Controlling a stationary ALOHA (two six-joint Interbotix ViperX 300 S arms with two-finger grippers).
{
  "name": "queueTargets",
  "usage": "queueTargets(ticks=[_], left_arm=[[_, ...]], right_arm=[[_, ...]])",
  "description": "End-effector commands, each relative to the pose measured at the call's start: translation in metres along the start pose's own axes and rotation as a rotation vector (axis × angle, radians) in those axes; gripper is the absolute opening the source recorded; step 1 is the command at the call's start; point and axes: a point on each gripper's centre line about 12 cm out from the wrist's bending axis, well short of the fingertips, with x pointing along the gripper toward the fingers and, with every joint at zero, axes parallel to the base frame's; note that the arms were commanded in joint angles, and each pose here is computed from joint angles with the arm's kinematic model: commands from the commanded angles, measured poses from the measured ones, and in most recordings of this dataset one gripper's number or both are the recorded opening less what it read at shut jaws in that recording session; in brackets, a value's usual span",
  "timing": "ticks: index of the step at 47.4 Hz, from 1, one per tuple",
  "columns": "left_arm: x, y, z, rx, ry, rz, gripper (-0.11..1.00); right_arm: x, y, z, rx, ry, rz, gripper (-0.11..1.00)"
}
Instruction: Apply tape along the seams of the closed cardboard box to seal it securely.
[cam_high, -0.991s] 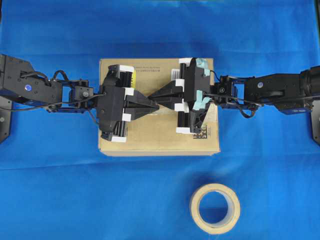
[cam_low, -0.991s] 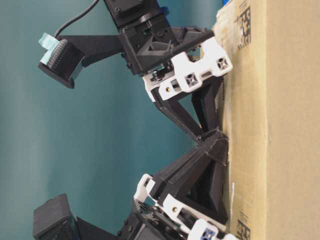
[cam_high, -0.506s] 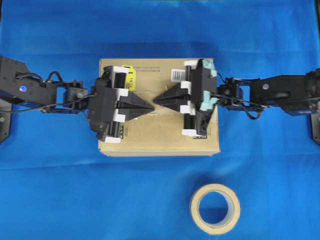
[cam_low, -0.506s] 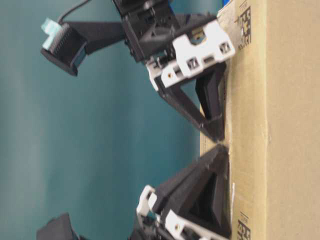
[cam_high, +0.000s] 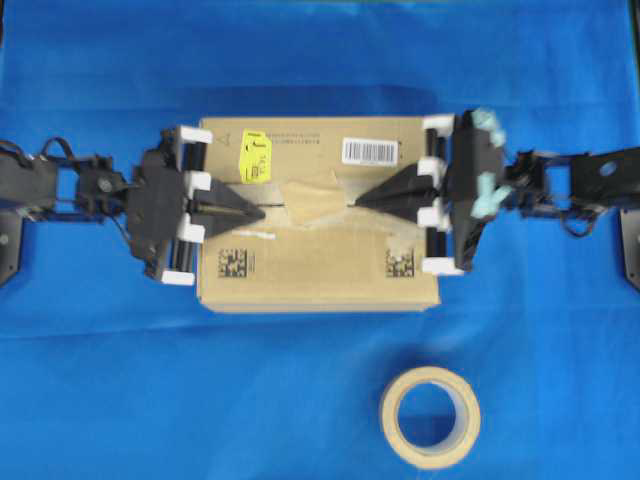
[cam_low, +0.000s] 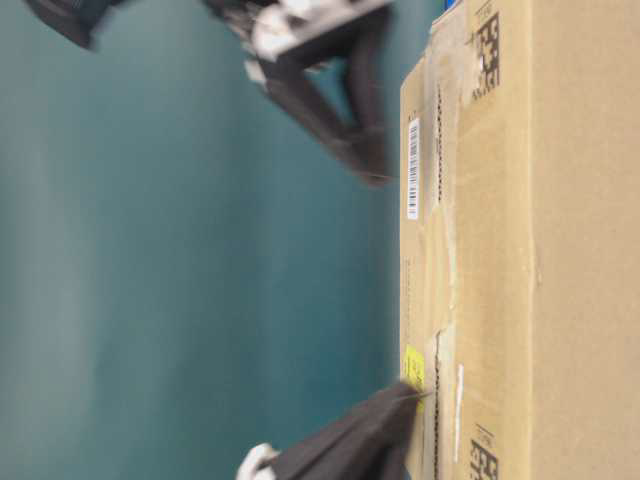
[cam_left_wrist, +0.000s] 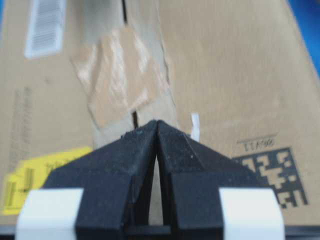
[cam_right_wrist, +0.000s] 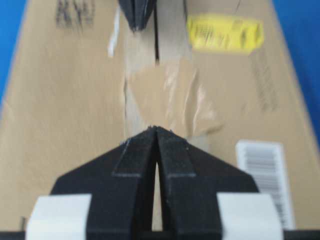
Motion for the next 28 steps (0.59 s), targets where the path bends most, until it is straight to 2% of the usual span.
queueTargets(ticks=[1,13,23,28], left_arm=[[-0.017,0.005,0.021,-0.003,-0.057,0.014,0.00],[-0.065,0.011,0.040,-0.006,-0.137,0.033,0.00],[-0.113,0.012,0.040,-0.021,-0.185,0.043,0.00],[-0.136,0.011,0.037,-0.035,-0.201,0.043,0.00]], right_arm=[[-0.019,0.004,0.027,0.002,-0.074,0.015,0.00],[-0.073,0.009,0.052,-0.009,-0.106,0.037,0.00],[-0.128,0.009,0.052,-0.007,-0.123,0.051,0.00],[-0.150,0.007,0.042,-0.014,-0.106,0.055,0.00]])
